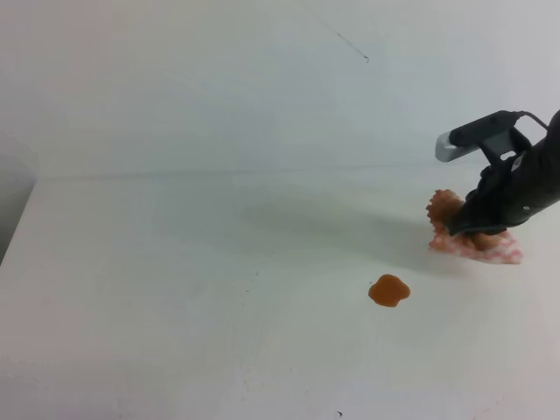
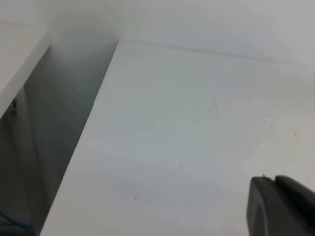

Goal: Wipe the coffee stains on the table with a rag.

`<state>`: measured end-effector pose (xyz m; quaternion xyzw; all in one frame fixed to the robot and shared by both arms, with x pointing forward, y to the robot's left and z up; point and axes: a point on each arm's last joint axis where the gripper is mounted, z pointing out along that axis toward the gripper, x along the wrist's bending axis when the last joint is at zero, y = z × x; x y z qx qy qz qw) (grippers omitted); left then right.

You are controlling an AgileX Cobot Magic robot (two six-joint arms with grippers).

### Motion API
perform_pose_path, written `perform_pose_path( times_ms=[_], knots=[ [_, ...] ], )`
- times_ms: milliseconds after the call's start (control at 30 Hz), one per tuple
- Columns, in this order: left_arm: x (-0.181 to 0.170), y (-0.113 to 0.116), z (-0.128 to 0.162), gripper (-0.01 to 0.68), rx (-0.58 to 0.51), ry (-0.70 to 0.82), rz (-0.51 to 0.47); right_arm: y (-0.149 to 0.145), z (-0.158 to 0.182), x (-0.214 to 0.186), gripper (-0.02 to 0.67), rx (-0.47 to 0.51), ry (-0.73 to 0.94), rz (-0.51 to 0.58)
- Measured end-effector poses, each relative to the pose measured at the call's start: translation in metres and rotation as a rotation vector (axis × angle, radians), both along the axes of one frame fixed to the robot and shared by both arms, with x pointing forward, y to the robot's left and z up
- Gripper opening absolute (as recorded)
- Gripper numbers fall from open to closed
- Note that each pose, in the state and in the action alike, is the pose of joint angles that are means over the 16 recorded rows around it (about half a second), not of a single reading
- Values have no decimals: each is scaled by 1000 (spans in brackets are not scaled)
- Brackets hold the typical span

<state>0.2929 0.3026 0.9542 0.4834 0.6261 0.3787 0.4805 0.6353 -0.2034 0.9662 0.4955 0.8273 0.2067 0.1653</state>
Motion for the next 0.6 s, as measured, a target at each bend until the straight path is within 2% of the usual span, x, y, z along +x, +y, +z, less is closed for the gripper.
perform_pose_path(
  times_ms=[400, 600],
  knots=[
    [0, 0, 1, -3, 0, -3, 0, 2, -35, 27, 28, 16, 88, -67],
    [0, 0, -1, -3, 0, 3, 0, 14, -49, 29, 26, 36, 123, -87]
  ],
)
